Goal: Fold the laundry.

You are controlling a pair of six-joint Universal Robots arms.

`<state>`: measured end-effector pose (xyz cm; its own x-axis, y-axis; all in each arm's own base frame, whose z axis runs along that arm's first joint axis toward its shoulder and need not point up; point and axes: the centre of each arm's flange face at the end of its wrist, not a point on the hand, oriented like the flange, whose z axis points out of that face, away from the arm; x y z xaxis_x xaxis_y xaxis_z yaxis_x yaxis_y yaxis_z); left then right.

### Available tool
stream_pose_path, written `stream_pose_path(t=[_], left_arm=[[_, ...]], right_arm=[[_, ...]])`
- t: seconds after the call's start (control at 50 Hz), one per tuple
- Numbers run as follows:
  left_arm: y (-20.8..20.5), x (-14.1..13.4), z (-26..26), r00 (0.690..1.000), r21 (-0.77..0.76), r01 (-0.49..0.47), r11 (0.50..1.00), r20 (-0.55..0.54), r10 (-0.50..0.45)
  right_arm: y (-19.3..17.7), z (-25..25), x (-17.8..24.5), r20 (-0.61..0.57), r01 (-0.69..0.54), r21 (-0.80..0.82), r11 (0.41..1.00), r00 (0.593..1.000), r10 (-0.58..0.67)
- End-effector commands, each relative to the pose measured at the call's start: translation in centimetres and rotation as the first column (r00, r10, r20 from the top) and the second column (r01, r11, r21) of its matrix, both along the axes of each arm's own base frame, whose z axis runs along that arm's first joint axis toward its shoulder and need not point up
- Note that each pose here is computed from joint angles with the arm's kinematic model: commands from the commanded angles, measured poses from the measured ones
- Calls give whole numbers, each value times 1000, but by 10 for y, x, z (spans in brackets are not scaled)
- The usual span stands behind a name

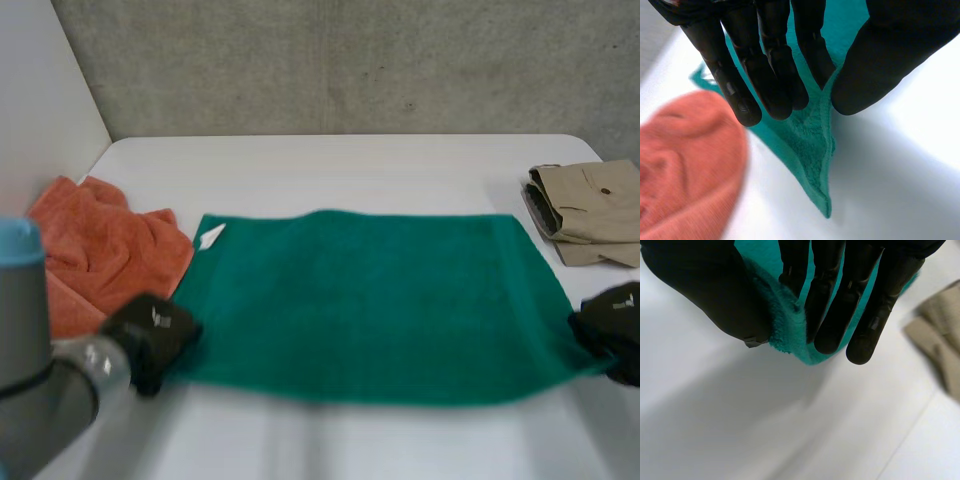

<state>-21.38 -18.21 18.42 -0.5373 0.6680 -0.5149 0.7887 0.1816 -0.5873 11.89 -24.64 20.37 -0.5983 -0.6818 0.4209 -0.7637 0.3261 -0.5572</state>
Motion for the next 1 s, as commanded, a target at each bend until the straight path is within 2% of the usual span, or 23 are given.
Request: stream_pose_path(t=[0.02, 0.08, 0.18, 0.32, 0.42, 0.62, 0.84, 0.9, 1.0], left_arm=[[52, 16, -1, 981, 68, 122, 990, 142, -130], [46, 13, 2, 983, 32, 124, 992, 129, -127], [5, -5, 11, 993, -144, 110, 983, 63, -102], [-52, -28, -6, 997, -263, 46, 964, -42, -59], [-105, -45, -29, 998, -349, -23, 937, -59, 3], [-170, -86, -52, 993, -508, -34, 860, -112, -26], [-207, -107, -66, 990, -612, -46, 789, -131, -44], [-210, -108, -68, 990, -616, -47, 787, -136, -47], [-198, -114, -76, 988, -611, -24, 791, -135, -74]], right_arm=[[18, 9, -9, -45, -76, 155, 985, 996, 83], [10, 10, -12, -44, -60, 109, 992, 997, 65], [-17, 3, -10, 24, 17, 10, 1000, 1000, -17], [-57, -11, 24, 97, 7, -140, 990, 995, 7], [-87, -23, 32, 88, 60, -209, 976, 995, -42], [-147, -47, 56, 63, 105, -322, 941, 994, -90], [-195, -53, 78, 109, 117, -504, 856, 991, -71], [-206, -53, 79, 113, 143, -548, 824, 989, -96], [-205, -54, 80, 93, 182, -545, 819, 983, -157]])
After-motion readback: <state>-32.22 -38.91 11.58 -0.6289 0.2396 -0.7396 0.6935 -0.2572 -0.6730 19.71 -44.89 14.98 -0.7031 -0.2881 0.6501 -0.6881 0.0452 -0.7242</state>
